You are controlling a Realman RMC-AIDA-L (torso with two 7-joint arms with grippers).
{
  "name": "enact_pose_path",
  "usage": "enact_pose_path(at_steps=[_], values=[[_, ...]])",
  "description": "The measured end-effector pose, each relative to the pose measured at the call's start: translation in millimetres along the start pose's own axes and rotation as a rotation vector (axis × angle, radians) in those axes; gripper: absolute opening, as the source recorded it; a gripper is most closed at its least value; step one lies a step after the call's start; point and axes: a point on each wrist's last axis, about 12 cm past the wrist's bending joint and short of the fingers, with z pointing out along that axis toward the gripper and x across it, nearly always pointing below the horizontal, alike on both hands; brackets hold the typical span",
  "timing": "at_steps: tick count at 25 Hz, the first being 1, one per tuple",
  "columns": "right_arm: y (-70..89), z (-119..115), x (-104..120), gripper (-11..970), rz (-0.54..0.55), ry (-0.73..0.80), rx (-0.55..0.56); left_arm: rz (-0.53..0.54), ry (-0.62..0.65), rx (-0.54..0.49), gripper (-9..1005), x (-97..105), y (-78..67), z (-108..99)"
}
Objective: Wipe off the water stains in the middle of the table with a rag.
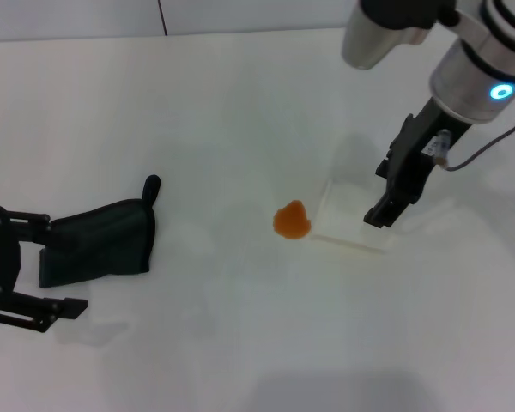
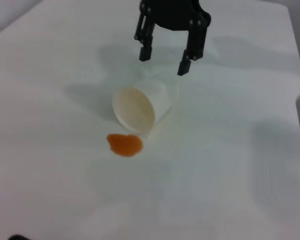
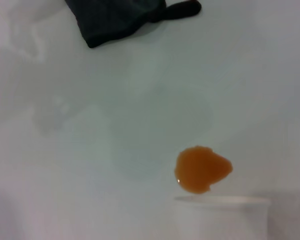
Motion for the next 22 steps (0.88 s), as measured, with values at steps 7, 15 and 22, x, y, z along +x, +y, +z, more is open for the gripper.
enact_pose_path(at_steps=[7, 15, 22], values=[[-2.6, 14.8, -24.7, 740, 0.035, 0.061, 0.004, -0.001, 0.014, 0.008, 816, -0.6, -0.1, 5.4], [-4.5, 32.2, -37.9, 740, 0.033, 0.161, -0.002, 0.008, 0.014, 0.009, 815, -3.3, 1.2, 6.8], [-5.4, 38.7, -37.0, 740, 0.040, 0.179, -0.002, 0.013, 0.013, 0.010, 815, -7.0, 3.1, 7.3]])
